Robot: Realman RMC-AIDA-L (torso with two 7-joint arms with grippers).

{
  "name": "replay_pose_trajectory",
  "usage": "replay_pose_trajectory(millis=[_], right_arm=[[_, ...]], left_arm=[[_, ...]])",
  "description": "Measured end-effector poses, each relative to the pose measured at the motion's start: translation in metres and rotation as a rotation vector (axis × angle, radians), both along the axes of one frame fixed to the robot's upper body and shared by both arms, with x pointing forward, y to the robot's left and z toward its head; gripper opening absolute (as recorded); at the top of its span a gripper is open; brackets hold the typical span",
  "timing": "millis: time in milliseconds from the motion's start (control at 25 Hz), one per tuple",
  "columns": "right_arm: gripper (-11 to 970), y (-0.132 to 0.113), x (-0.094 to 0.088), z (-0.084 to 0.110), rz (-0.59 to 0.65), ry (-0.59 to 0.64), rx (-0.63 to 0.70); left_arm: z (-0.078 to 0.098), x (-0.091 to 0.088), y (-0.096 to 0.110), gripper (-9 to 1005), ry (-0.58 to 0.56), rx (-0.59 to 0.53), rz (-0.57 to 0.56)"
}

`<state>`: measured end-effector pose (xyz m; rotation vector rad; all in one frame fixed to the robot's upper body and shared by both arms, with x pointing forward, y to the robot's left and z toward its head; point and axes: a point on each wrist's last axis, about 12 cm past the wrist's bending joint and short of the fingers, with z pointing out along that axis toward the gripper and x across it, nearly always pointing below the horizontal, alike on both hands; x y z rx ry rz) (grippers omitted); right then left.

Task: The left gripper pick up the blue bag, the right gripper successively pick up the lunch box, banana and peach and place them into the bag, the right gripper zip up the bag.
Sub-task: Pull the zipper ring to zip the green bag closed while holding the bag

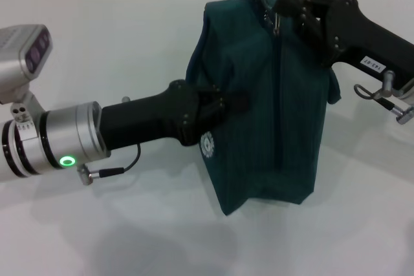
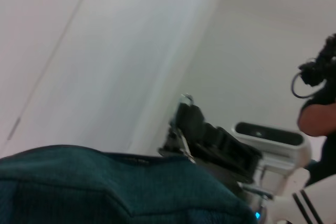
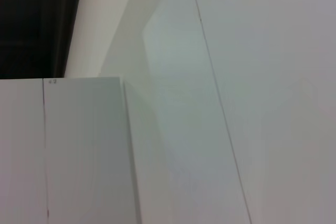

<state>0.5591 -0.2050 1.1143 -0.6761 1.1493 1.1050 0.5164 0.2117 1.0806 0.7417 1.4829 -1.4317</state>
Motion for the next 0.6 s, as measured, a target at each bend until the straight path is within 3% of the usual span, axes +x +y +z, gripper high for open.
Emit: replay_pose_trajectory(millis=[600], right_arm=[[6, -0.005, 0.006, -0.007, -0.074, 0.041, -0.026]], left_arm=[[-0.002, -0.028, 0.005, 98, -0.017, -0.042, -0.134]])
